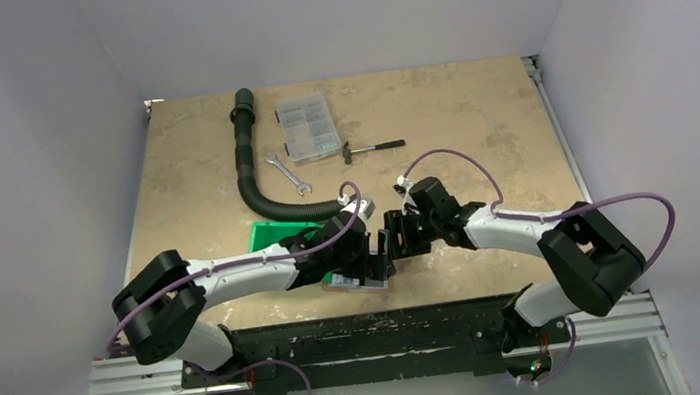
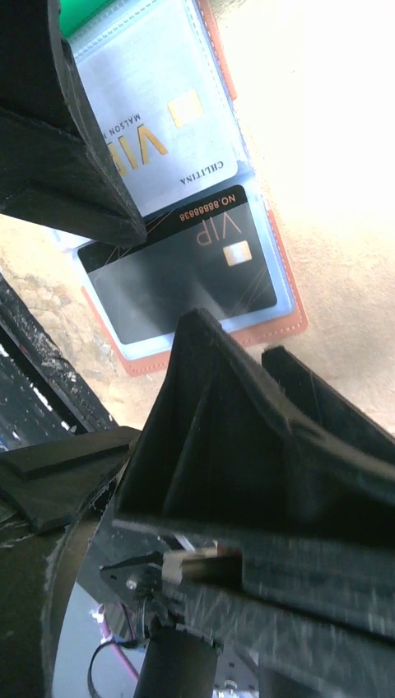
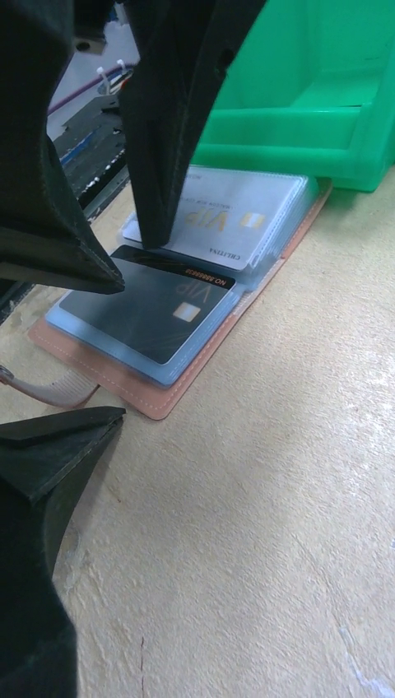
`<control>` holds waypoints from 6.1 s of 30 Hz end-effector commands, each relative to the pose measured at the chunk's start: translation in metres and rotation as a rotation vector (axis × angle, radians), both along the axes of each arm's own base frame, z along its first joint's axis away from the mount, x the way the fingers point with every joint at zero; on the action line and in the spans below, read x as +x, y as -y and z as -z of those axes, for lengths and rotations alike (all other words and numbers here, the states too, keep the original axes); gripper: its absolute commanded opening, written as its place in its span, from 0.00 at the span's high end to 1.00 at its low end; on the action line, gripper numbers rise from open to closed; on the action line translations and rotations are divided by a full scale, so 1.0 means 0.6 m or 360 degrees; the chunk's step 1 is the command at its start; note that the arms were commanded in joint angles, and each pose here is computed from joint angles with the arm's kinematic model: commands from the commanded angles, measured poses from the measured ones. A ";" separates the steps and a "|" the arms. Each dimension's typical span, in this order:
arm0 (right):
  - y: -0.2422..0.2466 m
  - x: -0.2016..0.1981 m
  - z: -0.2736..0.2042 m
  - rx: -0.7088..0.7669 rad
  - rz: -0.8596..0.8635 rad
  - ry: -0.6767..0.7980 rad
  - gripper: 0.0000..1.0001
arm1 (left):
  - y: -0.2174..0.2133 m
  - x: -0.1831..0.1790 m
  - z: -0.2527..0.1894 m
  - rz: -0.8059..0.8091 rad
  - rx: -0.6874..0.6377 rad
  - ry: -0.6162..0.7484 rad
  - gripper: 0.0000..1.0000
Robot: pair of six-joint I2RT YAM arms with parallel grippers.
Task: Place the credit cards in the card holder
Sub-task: Insert the credit card into the card holder, then turn over the card slot in the card holder.
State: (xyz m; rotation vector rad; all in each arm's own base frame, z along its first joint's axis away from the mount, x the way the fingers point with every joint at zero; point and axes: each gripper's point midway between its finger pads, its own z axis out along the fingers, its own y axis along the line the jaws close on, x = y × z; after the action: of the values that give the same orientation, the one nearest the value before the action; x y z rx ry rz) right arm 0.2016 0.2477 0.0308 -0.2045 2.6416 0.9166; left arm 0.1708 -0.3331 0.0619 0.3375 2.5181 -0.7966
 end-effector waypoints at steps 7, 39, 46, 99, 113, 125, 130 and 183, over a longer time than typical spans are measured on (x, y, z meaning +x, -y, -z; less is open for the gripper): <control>0.018 -0.026 0.028 -0.0076 -0.0021 -0.0064 0.43 | -0.019 0.019 0.028 -0.0050 0.0148 0.0068 0.12; -0.004 -0.046 0.024 0.0124 -0.0010 -0.0159 0.51 | 0.053 -0.012 0.000 0.0018 -0.0146 0.0029 0.13; 0.012 -0.036 0.020 0.0033 0.0018 -0.0096 0.42 | 0.024 -0.001 -0.026 -0.0034 -0.0081 0.0063 0.11; -0.032 -0.016 -0.078 0.0237 -0.0096 0.0050 0.35 | -0.073 0.010 0.073 -0.0209 0.0327 0.0090 1.00; -0.029 -0.026 -0.023 0.0209 -0.0011 -0.0075 0.50 | -0.076 0.005 0.074 -0.0212 0.0309 0.0079 1.00; -0.035 -0.034 -0.007 0.0247 -0.0002 -0.0149 0.49 | -0.069 0.003 0.070 -0.0202 0.0274 0.0071 1.00; -0.045 -0.039 -0.015 0.0315 -0.0018 -0.0179 0.49 | -0.068 0.003 0.070 -0.0199 0.0270 0.0069 1.00; -0.095 -0.043 -0.080 0.0572 -0.0108 -0.0167 0.52 | -0.076 0.034 -0.072 -0.0251 0.0209 0.0271 0.89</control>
State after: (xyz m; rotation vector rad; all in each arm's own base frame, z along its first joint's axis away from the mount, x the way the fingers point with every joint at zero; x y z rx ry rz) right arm 0.1690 0.2930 0.0623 -0.0888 2.5697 1.4039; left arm 0.1807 -0.2971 0.0803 0.2481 2.4607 -0.5712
